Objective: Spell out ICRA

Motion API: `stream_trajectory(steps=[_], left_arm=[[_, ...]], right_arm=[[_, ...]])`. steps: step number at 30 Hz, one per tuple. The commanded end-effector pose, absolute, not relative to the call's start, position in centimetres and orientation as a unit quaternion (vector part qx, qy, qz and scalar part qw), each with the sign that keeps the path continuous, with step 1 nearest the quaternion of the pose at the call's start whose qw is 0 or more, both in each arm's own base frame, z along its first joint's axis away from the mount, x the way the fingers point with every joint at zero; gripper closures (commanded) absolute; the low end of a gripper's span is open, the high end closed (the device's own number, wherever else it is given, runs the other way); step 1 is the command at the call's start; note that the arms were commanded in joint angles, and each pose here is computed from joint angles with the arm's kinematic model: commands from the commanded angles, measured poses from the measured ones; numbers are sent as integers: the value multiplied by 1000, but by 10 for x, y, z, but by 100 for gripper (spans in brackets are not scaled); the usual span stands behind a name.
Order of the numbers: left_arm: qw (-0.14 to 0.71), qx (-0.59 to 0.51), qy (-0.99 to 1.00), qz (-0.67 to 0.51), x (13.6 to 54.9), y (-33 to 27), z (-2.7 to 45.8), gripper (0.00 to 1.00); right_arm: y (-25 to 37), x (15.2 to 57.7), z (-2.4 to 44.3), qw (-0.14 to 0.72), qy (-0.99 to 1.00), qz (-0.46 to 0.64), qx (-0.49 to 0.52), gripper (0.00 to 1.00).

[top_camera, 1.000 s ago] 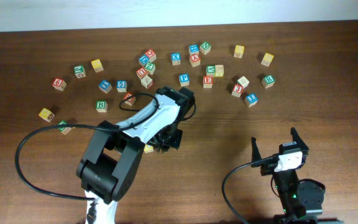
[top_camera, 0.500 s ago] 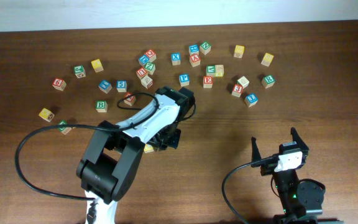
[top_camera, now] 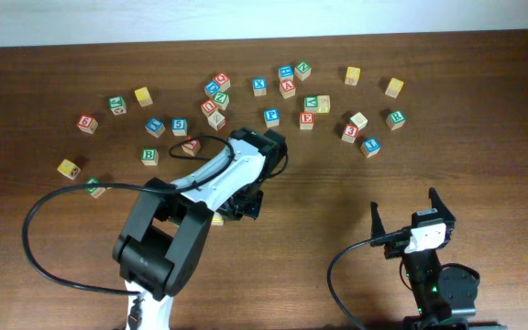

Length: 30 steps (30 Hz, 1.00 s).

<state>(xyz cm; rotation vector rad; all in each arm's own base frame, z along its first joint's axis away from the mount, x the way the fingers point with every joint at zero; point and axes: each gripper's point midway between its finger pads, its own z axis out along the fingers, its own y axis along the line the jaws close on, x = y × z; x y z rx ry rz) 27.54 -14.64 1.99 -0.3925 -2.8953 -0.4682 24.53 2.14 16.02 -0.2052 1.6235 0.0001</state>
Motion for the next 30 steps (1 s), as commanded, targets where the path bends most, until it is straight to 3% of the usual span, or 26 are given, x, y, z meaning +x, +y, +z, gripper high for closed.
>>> stream_trajectory(steps=[1, 30], left_arm=[[82, -117, -976, -167, 280, -136, 26, 99], [52, -87, -983, -155, 293, -141, 22, 100]], right_arm=[[19, 245, 158, 682, 726, -4, -85, 2], [19, 245, 158, 682, 726, -4, -86, 2]])
